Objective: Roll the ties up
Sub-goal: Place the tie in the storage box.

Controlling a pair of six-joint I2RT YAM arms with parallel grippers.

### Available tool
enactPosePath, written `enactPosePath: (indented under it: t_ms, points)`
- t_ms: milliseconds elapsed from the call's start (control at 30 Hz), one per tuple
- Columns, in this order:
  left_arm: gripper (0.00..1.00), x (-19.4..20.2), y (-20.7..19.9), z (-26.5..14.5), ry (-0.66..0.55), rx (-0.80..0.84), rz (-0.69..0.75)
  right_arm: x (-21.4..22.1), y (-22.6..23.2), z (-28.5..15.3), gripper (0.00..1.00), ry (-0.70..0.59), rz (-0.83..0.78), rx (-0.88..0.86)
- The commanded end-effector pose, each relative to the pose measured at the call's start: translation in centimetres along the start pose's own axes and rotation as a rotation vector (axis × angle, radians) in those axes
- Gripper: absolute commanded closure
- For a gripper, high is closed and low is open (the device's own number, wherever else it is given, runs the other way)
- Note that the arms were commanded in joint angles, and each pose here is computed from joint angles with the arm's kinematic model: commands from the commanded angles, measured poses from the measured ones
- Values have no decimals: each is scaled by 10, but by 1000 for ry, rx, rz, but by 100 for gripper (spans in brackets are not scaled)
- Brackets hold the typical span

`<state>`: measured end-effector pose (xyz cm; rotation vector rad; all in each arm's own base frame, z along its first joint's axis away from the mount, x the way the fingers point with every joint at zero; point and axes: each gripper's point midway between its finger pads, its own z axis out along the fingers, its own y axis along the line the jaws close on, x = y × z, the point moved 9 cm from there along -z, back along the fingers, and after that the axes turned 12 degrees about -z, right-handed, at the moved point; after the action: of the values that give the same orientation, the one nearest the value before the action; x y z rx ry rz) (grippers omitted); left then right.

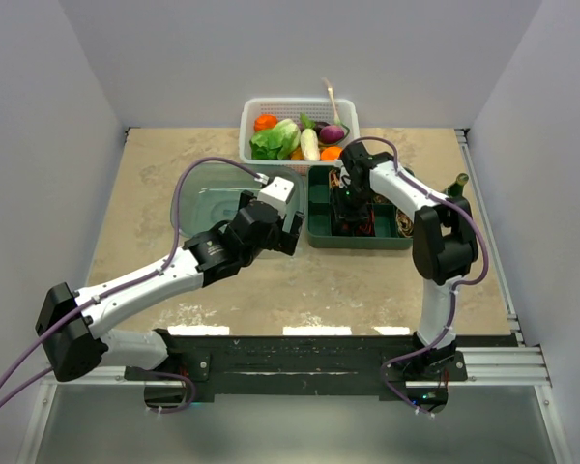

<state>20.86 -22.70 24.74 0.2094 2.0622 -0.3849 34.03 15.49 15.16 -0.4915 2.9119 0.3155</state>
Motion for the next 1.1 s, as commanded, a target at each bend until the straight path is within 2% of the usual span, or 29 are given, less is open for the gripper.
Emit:
enactPosePath:
  t_ms: [0,133,233,467,667,900,1000,1067]
  points:
    - [0,-20,-4,-3,-59,3,-9,0,-1,-8,69,17,4,0]
    - [0,-22,-4,-3,-64,2,-8,3,-2,-1,67,56,2,-17]
    - [0,-22,-4,-3,-64,0,-6,3,-2,-6,62,61,-7,-1]
    - [0,-23,-3,-4,-70,-8,-3,-1,2,-40,34,-6,-30,14]
    - [0,-25,-2,-6,-75,-9,-8,-5,3,-59,21,-51,-40,34]
    - [0,-25,0,-8,-81,-12,-13,-18,5,-71,20,-116,-40,48]
    - [0,-25,0,-9,-80,-13,-14,-26,4,-69,25,-129,-37,66]
    - [0,-24,0,-9,-79,-17,-14,-29,2,-63,35,-122,-34,75]
